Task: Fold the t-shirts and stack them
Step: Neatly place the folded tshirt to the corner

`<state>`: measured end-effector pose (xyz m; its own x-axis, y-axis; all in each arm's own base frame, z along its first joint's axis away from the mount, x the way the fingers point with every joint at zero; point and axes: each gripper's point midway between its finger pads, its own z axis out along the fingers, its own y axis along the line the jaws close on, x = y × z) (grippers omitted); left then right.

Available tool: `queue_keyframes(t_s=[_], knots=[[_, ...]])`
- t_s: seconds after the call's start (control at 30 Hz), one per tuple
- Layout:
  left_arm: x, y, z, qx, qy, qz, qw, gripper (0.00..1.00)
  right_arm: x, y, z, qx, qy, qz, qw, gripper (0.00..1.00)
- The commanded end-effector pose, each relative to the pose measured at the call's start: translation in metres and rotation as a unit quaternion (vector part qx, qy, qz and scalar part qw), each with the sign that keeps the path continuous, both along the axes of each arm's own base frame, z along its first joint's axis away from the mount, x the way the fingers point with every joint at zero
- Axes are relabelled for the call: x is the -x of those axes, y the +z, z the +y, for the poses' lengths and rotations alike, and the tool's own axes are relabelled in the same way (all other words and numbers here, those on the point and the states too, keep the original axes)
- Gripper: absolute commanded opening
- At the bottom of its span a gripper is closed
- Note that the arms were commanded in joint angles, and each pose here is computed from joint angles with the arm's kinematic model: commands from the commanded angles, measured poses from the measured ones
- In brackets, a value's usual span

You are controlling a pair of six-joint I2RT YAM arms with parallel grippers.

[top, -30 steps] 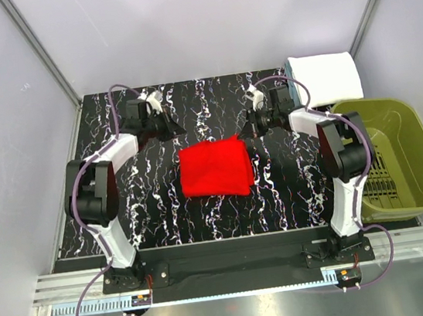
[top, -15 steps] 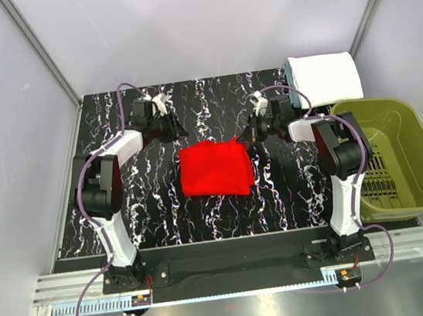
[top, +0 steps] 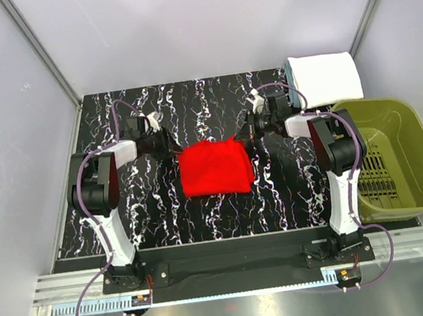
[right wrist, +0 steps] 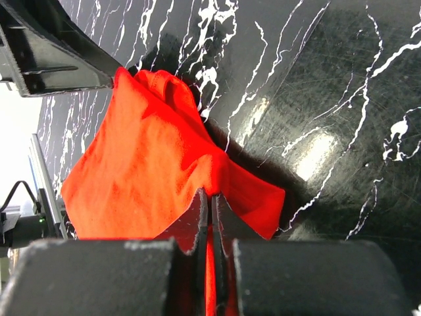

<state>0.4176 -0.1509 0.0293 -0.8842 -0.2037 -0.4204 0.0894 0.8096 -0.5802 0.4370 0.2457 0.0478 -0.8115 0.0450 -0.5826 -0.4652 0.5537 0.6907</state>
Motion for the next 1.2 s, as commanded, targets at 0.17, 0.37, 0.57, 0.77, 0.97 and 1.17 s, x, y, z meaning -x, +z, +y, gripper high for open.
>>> queue_keyframes(t_s=[0.17, 0.37, 0.57, 0.77, 0.97, 1.17], knots=[[0.008, -0.001, -0.011, 0.026, -0.027, -0.010, 0.999, 0.51, -0.008, 0.007, 0.004, -0.023, 0.016, -0.002, 1.000, 0.01], [0.013, -0.006, -0.010, 0.023, -0.018, 0.001, 1.000, 0.49, -0.010, 0.010, 0.006, -0.029, 0.020, -0.003, 0.999, 0.01], [0.008, -0.004, -0.019, 0.031, -0.022, -0.003, 0.999, 0.34, -0.010, 0.010, 0.006, -0.031, 0.021, -0.003, 0.999, 0.00], [-0.007, 0.024, -0.038, 0.046, -0.038, -0.037, 0.998, 0.00, -0.011, 0.022, 0.005, -0.034, 0.016, -0.018, 0.999, 0.00], [-0.012, 0.080, -0.054, 0.026, -0.040, -0.118, 0.992, 0.00, -0.003, 0.040, -0.001, -0.029, -0.003, -0.048, 0.998, 0.00], [-0.017, 0.119, -0.053, 0.010, -0.012, -0.174, 0.985, 0.00, 0.006, 0.066, -0.007, -0.031, -0.022, -0.083, 0.996, 0.00]])
